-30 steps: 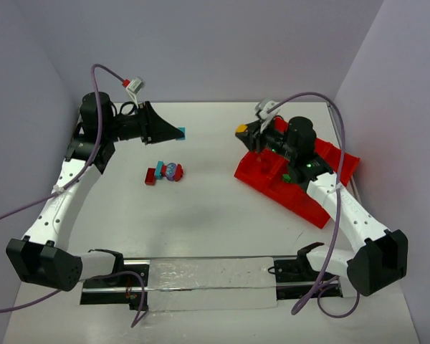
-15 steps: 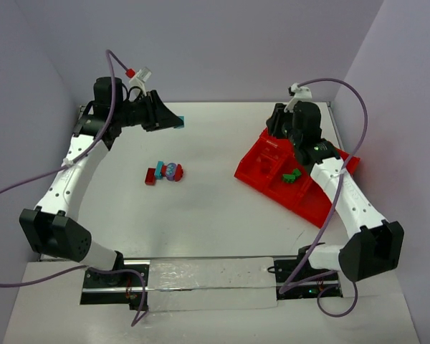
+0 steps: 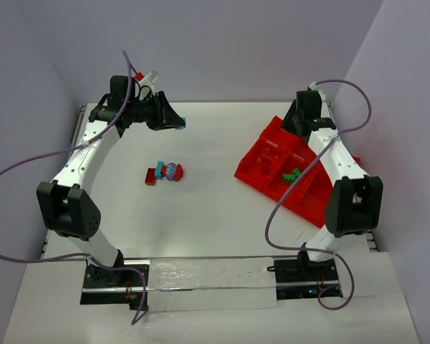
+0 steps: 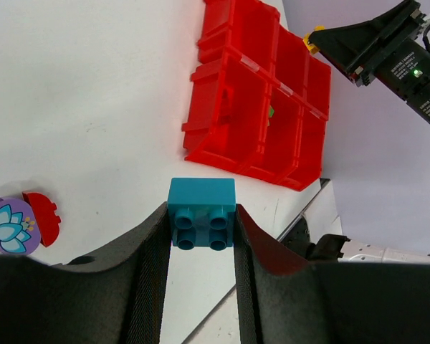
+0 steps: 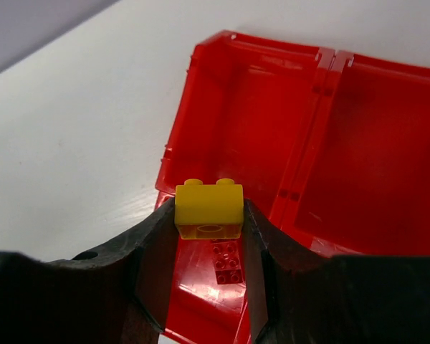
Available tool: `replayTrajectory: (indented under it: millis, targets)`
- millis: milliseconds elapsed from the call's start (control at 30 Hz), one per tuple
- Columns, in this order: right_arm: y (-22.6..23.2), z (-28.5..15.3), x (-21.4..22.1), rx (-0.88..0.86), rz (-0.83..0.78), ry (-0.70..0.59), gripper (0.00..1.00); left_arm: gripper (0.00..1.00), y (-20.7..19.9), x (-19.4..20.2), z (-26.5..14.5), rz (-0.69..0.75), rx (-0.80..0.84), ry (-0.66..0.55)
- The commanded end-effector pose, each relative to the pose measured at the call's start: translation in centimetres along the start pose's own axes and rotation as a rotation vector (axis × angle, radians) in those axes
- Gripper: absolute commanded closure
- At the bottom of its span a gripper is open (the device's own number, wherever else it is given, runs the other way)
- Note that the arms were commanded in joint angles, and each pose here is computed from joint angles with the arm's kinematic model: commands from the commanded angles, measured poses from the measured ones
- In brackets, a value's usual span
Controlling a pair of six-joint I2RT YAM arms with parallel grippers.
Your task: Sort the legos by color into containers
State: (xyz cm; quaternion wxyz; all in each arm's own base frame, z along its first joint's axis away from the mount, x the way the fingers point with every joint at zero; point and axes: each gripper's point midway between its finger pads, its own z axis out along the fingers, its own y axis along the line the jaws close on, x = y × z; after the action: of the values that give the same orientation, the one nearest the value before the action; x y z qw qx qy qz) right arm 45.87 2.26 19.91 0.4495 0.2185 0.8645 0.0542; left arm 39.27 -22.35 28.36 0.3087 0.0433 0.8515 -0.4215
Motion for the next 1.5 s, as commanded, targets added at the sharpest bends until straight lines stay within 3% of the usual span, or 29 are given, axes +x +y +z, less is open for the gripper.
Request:
replayTrajectory:
  millis: [0, 200, 333, 567, 633, 833, 967, 1133, 1267, 1300, 1467]
  targets:
    - [0.1, 1.6, -1.1, 0.016, 0.04, 0.01, 1.0, 1.0, 0.1, -1.5, 0.9, 0.013, 0.007, -0.006]
    - [-0.8, 5.1, -0.7, 0.064, 0.062, 0.033, 0.94, 1.0, 1.2, -1.6, 1.7, 0.013, -0.02, 0.01]
    - [-0.8, 7.2, -1.5, 0.083, 0.067, 0.022, 0.8, 1.0, 1.5, -1.3, 2.0, 0.005, -0.02, 0.017]
    - [-0.7, 9.7, -2.5, 0.108, 0.096, 0.007, 0.2, 1.0, 1.6, -1.0, 1.8, 0.009, -0.028, 0.017]
    - [-0.3, 9.9, -3.0, 0.099, 0.1, -0.004, 0.15, 1.0, 1.6, -0.8, 1.7, 0.008, -0.027, 0.018]
    - [0.4, 9.0, -4.2, 0.073, 0.101, -0.023, 0.14, 1.0, 1.4, -0.4, 1.7, 0.006, -0.015, 0.027]
    - [1.6, 5.1, -6.4, 0.004, 0.094, -0.07, 0.16, 1.0, 0.1, -0.5, 2.0, 0.024, 0.011, 0.028]
    - [5.3, 0.1, -5.6, -0.222, 0.041, -0.035, 0.22, 1.0, -2.8, 0.2, 3.7, 0.041, 0.085, 0.065]
    - [10.9, -6.6, -4.1, -0.531, -0.094, -0.019, 0.26, 1.0, -5.9, 0.8, 4.6, 0.042, 0.224, 0.115]
    - [12.9, -8.3, -2.7, -0.641, -0.191, 0.002, 0.27, 1.0, -7.0, 1.1, 4.4, 0.035, 0.293, 0.137]
    - [17.6, -14.1, 1.4, -0.88, -0.496, 0.02, 0.27, 1.0, -9.6, 1.6, 3.8, 0.002, 0.447, 0.183]
